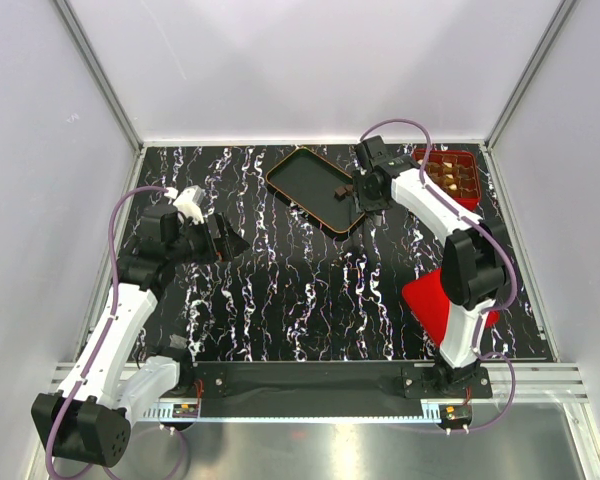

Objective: Pack the chocolate

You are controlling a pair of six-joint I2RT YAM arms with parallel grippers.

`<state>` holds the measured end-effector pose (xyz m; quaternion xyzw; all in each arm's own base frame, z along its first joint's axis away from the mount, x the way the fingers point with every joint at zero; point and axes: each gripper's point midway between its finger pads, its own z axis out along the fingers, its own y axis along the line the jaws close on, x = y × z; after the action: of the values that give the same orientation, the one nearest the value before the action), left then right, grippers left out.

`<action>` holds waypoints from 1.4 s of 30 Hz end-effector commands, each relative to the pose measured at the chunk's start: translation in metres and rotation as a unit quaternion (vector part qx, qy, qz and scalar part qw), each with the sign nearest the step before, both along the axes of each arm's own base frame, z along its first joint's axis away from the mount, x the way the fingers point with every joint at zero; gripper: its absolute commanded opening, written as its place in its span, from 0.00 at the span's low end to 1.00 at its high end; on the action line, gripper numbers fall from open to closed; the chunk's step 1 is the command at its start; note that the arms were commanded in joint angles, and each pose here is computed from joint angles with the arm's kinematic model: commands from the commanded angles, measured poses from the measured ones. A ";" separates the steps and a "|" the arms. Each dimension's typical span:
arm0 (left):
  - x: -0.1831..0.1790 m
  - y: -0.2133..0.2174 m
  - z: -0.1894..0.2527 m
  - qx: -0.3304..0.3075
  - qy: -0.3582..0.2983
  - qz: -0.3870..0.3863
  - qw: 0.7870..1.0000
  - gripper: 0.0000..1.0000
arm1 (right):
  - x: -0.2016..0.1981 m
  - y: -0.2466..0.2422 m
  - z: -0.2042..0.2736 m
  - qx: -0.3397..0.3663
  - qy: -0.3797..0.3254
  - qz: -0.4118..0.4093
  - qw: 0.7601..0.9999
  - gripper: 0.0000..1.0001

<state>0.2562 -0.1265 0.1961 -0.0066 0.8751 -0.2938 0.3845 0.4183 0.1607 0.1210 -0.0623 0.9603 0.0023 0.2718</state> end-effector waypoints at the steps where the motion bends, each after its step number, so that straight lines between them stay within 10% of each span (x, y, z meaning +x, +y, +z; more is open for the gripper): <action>1: 0.006 0.002 0.011 0.003 -0.032 0.001 0.999 0.99 | 0.012 0.002 -0.001 -0.014 -0.022 -0.003 1.000 0.50; 42: 0.005 0.002 0.010 0.005 -0.031 0.002 1.000 0.99 | 0.011 -0.009 0.057 0.002 -0.050 0.003 0.999 0.38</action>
<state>0.2562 -0.1264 0.1960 -0.0066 0.8752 -0.2935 0.3845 0.4223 0.1661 0.1328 -0.0743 0.9591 0.0152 0.2728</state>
